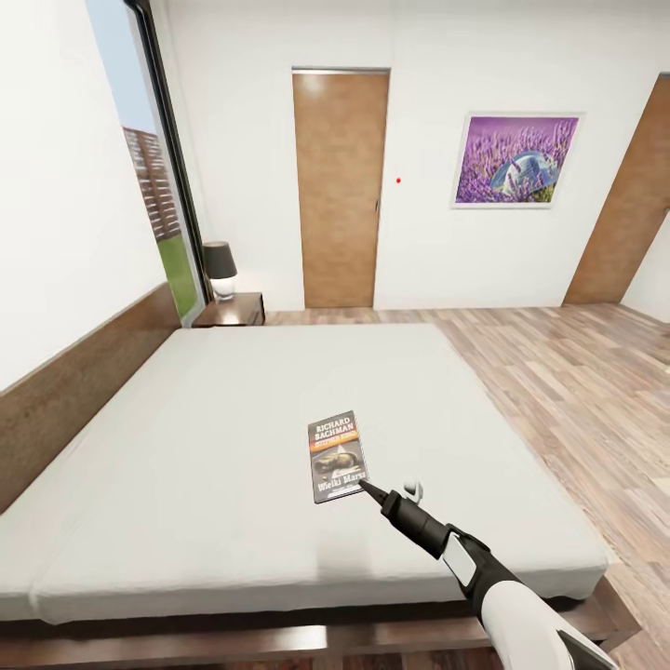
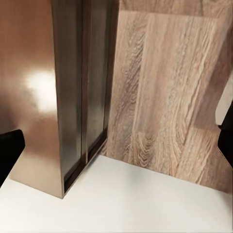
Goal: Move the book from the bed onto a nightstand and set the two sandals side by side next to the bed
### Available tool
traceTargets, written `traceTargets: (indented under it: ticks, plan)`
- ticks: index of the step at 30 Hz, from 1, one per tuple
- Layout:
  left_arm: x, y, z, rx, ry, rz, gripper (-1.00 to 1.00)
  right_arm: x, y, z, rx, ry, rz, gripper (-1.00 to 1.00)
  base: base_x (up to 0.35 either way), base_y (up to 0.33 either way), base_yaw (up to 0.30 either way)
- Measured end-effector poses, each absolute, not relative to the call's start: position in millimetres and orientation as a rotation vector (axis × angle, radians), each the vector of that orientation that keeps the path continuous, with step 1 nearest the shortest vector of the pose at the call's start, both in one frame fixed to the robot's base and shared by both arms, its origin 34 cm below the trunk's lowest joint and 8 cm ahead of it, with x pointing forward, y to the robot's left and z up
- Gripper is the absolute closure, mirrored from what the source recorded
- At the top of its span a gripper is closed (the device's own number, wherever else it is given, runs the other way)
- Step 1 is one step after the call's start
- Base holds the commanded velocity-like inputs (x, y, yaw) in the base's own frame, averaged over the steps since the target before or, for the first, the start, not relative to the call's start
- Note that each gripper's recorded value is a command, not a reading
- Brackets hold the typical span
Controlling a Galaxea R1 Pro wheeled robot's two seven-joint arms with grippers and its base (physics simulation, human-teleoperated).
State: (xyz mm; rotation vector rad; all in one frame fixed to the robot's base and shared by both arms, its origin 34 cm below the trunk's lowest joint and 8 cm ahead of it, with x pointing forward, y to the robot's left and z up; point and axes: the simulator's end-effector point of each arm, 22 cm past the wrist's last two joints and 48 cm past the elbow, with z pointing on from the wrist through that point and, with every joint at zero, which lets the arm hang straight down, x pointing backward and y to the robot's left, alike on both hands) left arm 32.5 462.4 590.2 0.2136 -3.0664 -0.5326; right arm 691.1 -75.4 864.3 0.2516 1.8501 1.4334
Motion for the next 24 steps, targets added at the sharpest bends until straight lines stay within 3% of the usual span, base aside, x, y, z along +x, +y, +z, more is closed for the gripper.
traceTargets:
  ticks: [24]
  plan:
    - [57,451,609,0.211,-3.119,-0.508,-1.00,685,-75,891,0.250,1.851,1.433,1.00,0.000,0.000,0.000]
